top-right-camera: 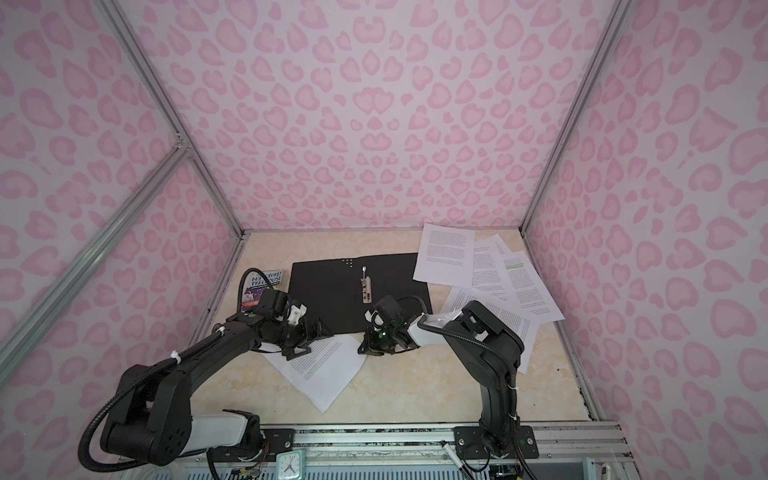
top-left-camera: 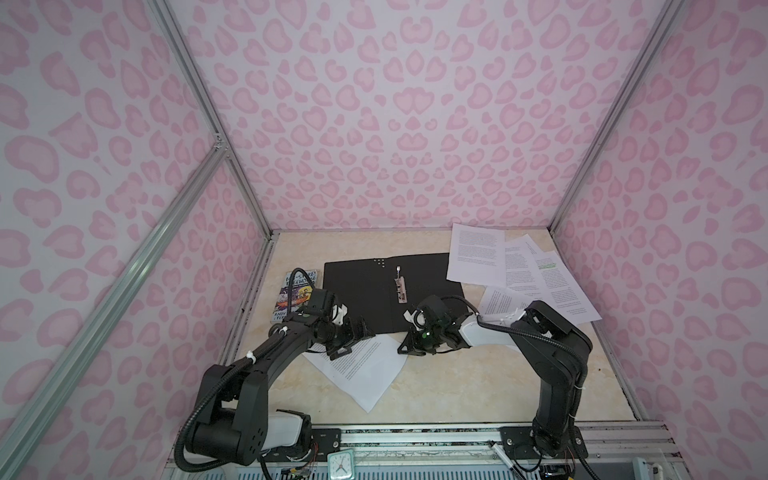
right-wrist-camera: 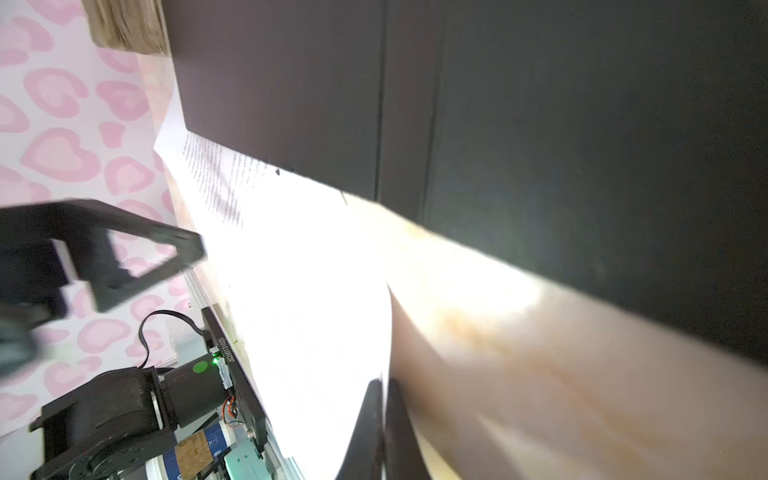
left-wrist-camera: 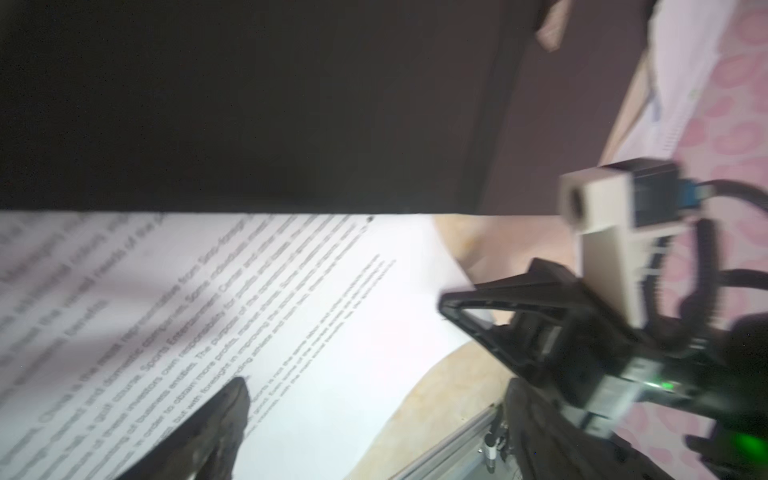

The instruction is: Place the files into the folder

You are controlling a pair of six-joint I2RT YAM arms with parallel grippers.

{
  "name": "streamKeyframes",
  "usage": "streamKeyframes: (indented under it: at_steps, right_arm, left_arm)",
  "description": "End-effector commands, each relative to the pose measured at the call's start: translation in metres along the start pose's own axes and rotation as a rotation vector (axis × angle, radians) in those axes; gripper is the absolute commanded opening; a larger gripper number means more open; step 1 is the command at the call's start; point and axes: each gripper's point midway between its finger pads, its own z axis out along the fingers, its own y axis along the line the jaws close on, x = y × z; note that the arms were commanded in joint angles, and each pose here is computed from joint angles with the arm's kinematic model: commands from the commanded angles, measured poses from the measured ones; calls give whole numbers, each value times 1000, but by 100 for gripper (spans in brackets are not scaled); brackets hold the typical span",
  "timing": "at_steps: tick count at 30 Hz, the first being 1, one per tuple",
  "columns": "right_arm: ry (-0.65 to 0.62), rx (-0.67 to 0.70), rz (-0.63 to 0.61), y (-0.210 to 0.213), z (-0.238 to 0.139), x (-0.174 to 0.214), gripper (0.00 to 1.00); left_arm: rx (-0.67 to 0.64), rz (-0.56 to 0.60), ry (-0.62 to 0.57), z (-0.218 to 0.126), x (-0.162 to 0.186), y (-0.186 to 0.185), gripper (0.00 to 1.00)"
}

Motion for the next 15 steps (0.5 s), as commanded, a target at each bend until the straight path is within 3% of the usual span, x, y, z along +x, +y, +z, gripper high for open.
streamKeyframes:
  at_steps: [1,8,15]
  right_arm:
    - [-2,51,40,-4,-13,11,0]
    - [-58,12,94,15,-46,25,0]
    - [-196,3,1,69,-117,7,0]
  left_arm:
    - [73,74,-46,-33,-10,-32,97]
    - [45,135,-157,-86,-25,-48,97]
    - [48,158,-171,-92,-24,-49,97]
